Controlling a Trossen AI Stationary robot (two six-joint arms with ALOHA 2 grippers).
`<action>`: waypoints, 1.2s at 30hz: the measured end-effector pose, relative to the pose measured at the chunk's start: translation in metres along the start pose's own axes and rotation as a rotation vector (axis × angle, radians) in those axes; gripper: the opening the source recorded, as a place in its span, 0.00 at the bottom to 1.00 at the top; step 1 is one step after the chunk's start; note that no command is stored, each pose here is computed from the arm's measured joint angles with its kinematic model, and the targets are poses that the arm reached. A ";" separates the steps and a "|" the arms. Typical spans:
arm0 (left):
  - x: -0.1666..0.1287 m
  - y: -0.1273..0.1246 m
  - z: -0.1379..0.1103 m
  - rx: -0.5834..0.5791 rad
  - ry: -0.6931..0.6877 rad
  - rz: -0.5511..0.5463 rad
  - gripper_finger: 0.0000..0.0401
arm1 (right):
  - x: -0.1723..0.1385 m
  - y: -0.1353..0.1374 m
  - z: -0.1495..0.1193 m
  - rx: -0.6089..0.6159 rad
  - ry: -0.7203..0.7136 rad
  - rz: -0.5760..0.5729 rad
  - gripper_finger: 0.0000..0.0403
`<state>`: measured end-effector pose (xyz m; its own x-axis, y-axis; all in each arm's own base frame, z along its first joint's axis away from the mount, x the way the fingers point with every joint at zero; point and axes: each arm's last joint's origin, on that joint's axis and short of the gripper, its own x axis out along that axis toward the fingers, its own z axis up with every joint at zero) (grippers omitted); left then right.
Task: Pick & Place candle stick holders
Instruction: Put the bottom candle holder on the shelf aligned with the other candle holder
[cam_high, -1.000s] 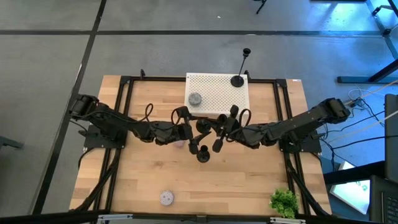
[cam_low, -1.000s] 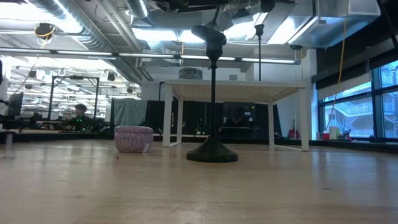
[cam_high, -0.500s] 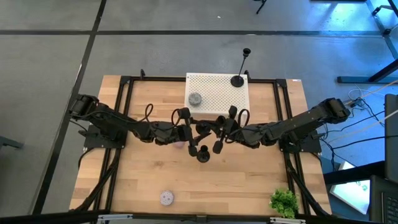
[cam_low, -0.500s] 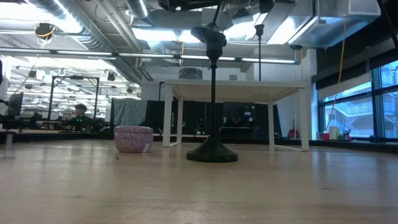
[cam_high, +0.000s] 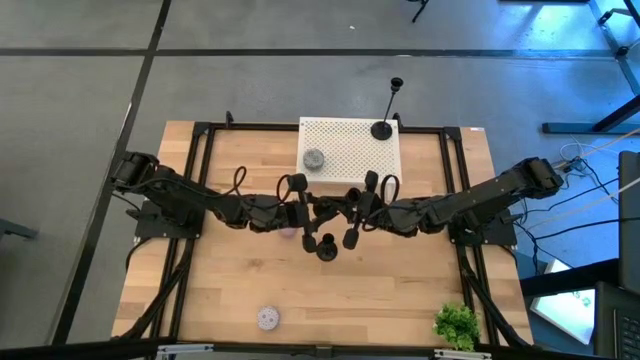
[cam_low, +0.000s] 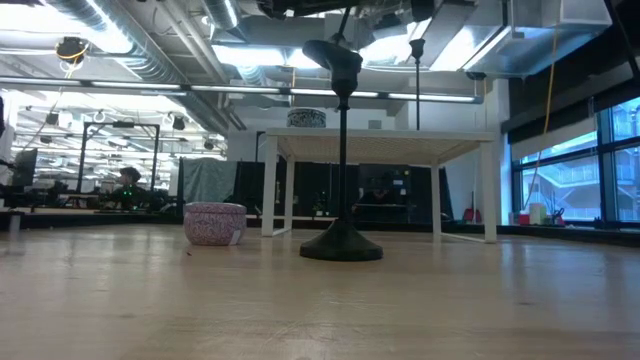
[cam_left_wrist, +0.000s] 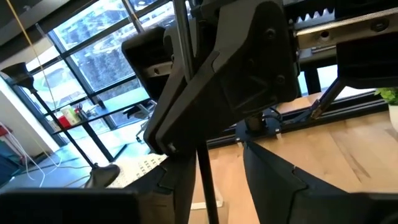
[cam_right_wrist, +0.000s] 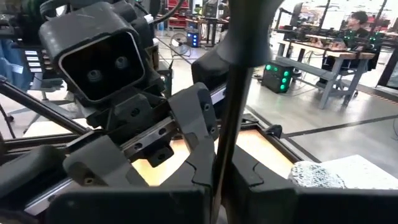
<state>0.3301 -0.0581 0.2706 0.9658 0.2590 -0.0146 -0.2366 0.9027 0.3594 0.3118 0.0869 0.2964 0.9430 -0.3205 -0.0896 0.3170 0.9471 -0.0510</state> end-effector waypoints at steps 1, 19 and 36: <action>0.000 0.000 0.000 0.000 0.002 0.000 0.31 | 0.000 0.000 0.000 0.000 0.001 0.000 0.03; 0.000 0.001 -0.001 0.004 0.014 0.004 0.03 | 0.000 0.001 -0.001 -0.039 0.008 0.006 0.15; -0.008 0.008 0.003 -0.045 0.046 0.052 0.02 | -0.016 0.021 -0.002 -0.138 0.009 0.083 0.64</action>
<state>0.3212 -0.0536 0.2765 0.9465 0.3203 -0.0400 -0.2918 0.9019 0.3184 0.3031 0.1115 0.2950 0.9642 -0.2422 -0.1078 0.2208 0.9587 -0.1795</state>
